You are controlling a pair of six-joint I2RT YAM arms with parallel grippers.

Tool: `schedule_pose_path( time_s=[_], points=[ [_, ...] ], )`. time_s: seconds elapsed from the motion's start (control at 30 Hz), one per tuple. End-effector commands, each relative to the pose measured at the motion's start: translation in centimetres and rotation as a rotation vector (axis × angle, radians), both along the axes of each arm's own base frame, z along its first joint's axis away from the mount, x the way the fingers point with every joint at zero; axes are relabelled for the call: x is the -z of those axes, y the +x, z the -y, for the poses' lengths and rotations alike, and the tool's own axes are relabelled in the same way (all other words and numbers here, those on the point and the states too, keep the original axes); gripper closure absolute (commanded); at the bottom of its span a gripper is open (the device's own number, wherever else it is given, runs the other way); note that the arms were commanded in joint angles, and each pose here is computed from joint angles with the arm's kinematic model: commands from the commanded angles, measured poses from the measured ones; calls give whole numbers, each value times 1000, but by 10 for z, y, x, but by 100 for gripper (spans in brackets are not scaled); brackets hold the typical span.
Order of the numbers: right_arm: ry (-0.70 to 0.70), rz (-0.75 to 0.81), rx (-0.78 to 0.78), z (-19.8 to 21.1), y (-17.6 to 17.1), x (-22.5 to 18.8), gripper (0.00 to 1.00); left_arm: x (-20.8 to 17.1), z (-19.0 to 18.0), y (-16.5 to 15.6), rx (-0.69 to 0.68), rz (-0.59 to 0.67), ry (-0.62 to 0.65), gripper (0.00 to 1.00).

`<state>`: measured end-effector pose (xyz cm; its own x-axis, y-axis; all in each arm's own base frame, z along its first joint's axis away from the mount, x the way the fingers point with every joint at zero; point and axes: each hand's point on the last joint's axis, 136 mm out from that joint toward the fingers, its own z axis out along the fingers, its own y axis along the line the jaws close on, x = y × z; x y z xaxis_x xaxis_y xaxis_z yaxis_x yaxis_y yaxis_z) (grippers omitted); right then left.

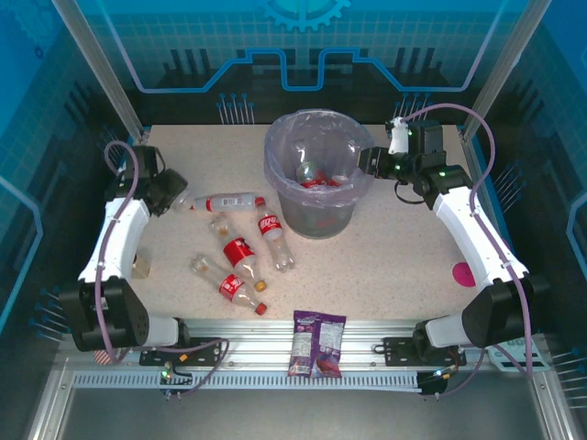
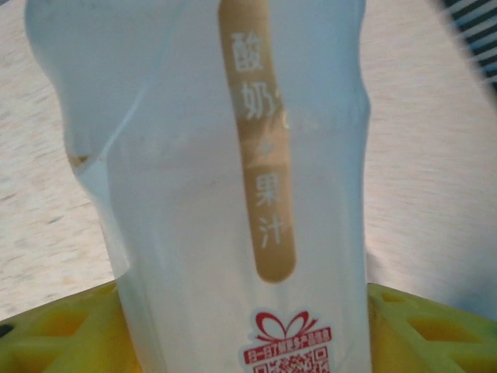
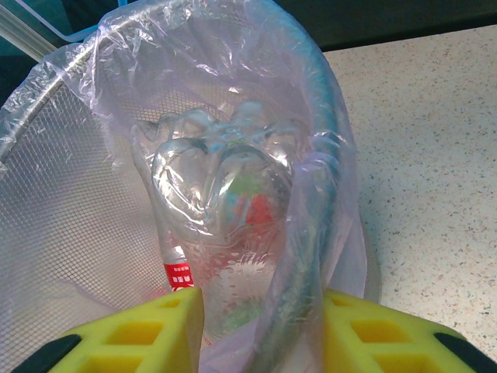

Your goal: Put the plastic bottles in the bin

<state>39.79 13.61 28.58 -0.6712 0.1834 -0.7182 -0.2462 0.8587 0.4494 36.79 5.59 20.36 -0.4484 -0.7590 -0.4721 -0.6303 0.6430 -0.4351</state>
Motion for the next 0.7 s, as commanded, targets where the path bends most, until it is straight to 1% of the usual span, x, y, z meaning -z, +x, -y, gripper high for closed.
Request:
schedule_pose_path(
  time_s=[0.0,0.17,0.27,0.37,0.43,0.5,0.67],
  points=[
    [20,30,-21,-9,-5,-16,60,-65,38,12,147,154,12,44],
    [11,29,2,-6,-3,-14,60,-147,98,31,351,382,9,49],
    [8,28,10,-5,-2,-14,60,-188,137,33,478,488,7,52],
    [3,22,19,-3,-2,-12,60,-219,179,31,618,560,23,54],
    [1,24,21,-2,-2,-13,60,-231,207,31,713,585,47,56],
    [3,20,19,-4,-3,-11,60,-233,233,33,802,579,70,57],
    [-1,21,18,-4,-3,-13,60,-215,293,39,998,520,109,59]
  ],
)
